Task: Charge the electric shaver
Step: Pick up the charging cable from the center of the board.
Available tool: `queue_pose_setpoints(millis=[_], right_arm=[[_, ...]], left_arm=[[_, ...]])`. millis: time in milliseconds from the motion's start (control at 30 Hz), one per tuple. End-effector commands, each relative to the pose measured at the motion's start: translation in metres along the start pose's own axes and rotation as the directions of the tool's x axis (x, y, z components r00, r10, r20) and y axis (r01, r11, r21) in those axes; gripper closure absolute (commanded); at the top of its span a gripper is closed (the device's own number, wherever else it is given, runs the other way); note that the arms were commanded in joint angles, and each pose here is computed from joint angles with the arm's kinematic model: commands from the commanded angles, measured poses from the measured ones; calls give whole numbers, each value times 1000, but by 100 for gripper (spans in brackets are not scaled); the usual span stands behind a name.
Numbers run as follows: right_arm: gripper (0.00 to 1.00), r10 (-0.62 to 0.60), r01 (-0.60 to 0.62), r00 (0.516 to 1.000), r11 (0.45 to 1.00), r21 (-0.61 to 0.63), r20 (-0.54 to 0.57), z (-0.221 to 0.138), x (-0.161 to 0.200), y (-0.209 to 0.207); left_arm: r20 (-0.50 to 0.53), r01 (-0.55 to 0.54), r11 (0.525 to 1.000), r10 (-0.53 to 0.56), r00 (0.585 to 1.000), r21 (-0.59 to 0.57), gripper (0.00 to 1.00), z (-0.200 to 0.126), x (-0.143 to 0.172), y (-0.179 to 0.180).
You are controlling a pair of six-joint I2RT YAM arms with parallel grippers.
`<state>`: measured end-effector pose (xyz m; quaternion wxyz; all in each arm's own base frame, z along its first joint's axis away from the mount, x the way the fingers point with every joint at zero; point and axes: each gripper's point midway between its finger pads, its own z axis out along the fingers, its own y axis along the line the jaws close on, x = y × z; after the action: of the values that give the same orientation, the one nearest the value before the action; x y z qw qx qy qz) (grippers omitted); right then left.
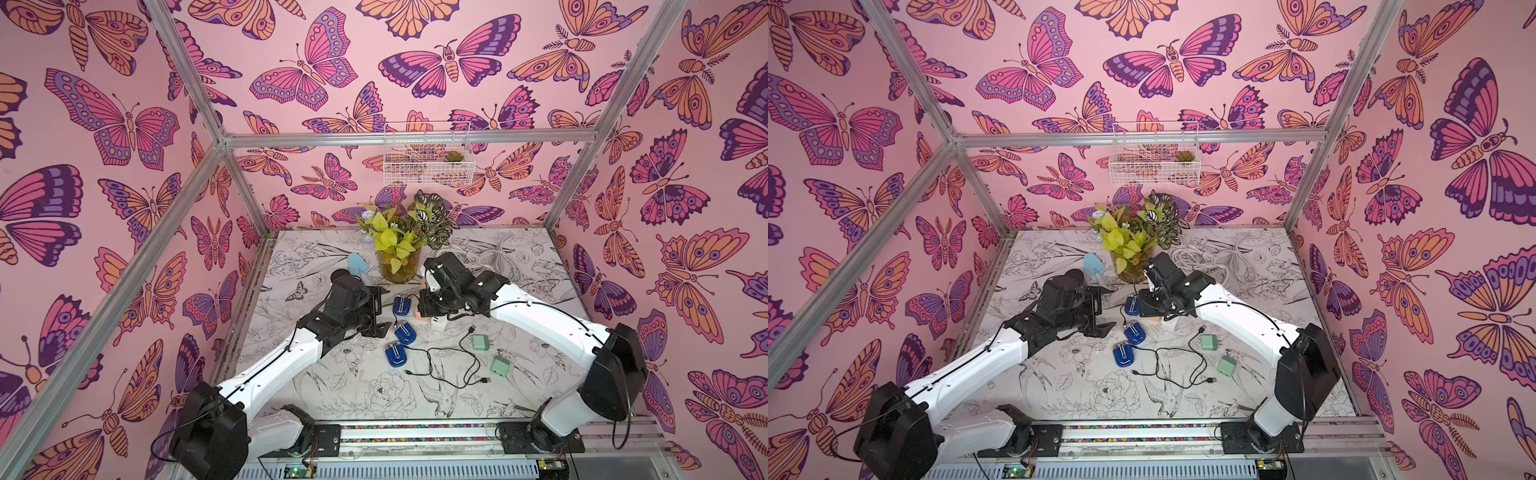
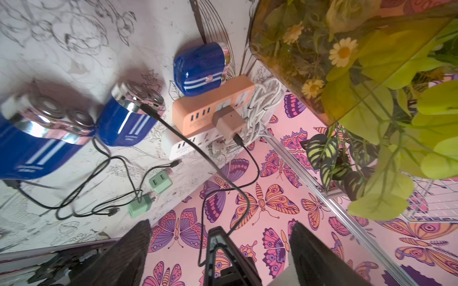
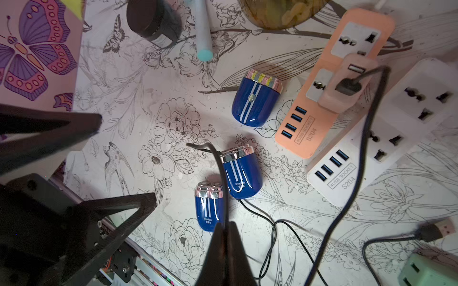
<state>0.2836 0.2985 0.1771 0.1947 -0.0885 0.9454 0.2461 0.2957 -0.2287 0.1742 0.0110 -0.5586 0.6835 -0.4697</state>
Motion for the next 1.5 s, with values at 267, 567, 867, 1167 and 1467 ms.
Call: queue_pose_setpoints(millis=[267, 567, 867, 1167, 1467], right_arm=[[100, 44, -22, 995, 974, -227, 92, -32, -7, 28], [100, 78, -47, 991, 966, -255, 110, -45, -1, 20], [79, 182, -146, 981, 924, -354, 70, -67, 1, 21], [40, 585, -572, 802, 691, -441, -122, -116, -8, 39], [38, 890, -811, 342, 118, -573, -301, -105, -31, 59]], left_arm=[[-35, 291, 957, -291, 956, -17, 25, 41, 4, 9], [-29, 286, 958, -285, 958, 25, 77, 42, -1, 8], [-63, 69, 986, -59, 996, 155, 100, 38, 9, -29], [18, -233, 916, 241, 970, 326, 100, 13, 28, -68], [76, -362, 842, 363, 928, 400, 100, 3, 46, -82]])
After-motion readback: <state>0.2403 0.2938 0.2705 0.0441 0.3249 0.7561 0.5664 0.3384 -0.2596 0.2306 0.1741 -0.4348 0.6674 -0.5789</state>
